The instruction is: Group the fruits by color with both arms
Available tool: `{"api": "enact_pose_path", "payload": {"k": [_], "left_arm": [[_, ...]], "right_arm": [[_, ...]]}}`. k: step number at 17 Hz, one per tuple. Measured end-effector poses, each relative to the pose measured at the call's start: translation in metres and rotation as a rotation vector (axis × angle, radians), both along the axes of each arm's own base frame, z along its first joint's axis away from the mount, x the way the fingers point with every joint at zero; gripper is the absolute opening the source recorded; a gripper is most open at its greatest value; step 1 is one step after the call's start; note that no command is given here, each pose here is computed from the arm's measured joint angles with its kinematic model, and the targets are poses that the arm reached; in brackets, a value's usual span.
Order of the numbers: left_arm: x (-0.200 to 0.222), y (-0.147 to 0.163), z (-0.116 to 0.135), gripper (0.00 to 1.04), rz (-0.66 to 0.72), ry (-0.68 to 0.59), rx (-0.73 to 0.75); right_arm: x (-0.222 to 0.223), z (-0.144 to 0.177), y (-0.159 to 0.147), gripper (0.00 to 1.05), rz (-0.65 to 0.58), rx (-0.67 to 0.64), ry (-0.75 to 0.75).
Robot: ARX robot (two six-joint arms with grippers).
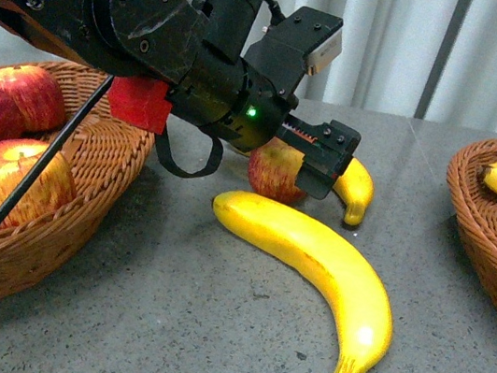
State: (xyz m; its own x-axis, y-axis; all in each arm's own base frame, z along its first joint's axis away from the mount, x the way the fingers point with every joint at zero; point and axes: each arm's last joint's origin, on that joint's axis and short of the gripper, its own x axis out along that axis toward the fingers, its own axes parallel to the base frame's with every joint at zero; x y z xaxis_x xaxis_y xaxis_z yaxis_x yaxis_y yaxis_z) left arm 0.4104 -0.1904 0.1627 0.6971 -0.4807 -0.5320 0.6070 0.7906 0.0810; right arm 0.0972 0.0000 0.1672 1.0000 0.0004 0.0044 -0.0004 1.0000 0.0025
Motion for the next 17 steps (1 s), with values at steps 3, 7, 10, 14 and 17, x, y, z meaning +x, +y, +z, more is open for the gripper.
{"api": "enact_pose_path", "payload": {"k": [3, 7, 10, 14, 17], "left_arm": [[0.002, 0.004, -0.006, 0.94, 0.006, 0.017, 0.005], [0.003, 0.004, -0.007, 0.68, 0.010, 0.021, 0.004], [-0.002, 0.011, 0.004, 0.67, 0.025, -0.004, -0.009], [-0.016, 0.050, 0.072, 0.66, 0.245, -0.160, -0.086], [-0.028, 0.106, 0.076, 0.66, 0.522, -0.115, -0.104]], "right_arm": [[0.000, 0.000, 0.000, 0.98, 0.000, 0.000, 0.000], [0.000, 0.000, 0.000, 0.98, 0.000, 0.000, 0.000], [0.000, 0.000, 0.000, 0.98, 0.000, 0.000, 0.000], [0.000, 0.000, 0.000, 0.98, 0.000, 0.000, 0.000], [0.000, 0.000, 0.000, 0.98, 0.000, 0.000, 0.000]]}}
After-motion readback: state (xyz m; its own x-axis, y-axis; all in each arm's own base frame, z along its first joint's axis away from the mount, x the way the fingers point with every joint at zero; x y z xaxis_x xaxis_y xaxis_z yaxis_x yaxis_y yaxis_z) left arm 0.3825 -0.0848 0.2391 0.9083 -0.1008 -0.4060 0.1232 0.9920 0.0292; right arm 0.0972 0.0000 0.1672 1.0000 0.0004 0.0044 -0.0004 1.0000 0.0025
